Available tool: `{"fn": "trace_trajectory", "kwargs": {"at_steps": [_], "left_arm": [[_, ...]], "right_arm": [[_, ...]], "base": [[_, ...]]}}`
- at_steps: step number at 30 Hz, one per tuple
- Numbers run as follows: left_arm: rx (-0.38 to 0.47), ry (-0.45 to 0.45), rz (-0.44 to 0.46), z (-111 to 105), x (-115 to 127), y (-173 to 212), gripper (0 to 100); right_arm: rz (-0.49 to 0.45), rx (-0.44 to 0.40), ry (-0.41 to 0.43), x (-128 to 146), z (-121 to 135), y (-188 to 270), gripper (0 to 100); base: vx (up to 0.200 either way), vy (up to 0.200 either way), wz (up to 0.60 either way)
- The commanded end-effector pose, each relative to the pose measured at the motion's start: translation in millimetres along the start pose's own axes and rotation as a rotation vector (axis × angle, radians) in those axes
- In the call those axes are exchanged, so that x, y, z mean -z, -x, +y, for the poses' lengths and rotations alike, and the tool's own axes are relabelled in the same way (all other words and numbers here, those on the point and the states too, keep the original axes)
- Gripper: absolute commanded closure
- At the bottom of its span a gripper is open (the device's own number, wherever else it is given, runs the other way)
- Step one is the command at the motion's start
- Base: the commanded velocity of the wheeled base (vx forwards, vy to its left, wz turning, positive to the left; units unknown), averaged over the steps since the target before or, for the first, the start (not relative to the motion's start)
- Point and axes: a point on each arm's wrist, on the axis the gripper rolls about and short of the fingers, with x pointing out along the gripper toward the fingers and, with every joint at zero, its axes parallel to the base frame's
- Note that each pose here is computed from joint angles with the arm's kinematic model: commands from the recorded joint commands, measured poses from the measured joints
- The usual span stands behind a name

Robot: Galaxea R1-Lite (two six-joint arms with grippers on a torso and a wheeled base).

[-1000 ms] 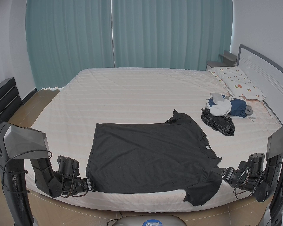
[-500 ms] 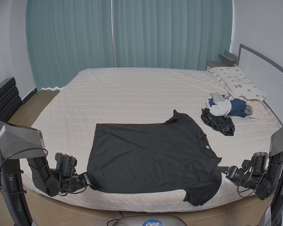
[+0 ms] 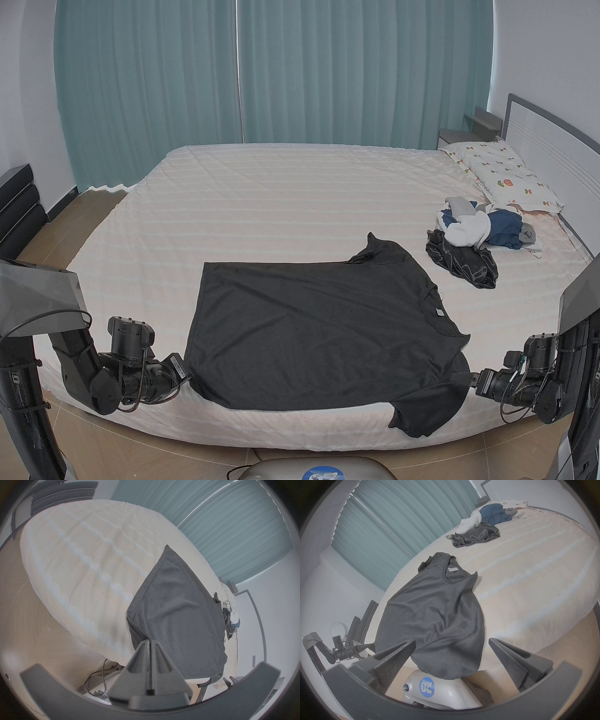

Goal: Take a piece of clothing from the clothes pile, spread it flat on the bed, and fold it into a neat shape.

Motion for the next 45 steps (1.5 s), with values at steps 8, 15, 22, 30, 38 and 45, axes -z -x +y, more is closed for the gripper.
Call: {"fn": "trace_trajectory", "kwargs": {"at_steps": [8, 15, 22, 30, 38, 45], "left_arm": [[-0.003, 0.022, -0.018, 4, -6, 2, 100], [0.001, 0.023, -0.022, 3, -6, 3, 100], [0.000, 0.026, -0.026, 4, -7, 4, 100], [0.006, 0.048, -0.034, 3, -9, 5, 100], [0.003, 0.059, -0.044, 5, -13, 5, 100], [-0.003, 0.067, -0.045, 7, -14, 3, 100]], "right_arm": [[-0.001, 0.000, 0.005, -1, -10, -26, 0], [-0.024, -0.010, 0.014, -5, -14, -42, 100], [-0.088, -0.031, 0.036, -19, -14, -55, 100], [-0.203, -0.084, 0.085, -48, -5, -65, 100], [-0.203, -0.098, 0.096, -61, 0, -82, 100], [-0.201, -0.105, 0.097, -65, 0, -91, 0]], "base": [[0.000, 0.000, 0.00], [0.000, 0.000, 0.00], [0.000, 0.000, 0.00], [0.000, 0.000, 0.00], [0.000, 0.000, 0.00], [0.000, 0.000, 0.00]]}}
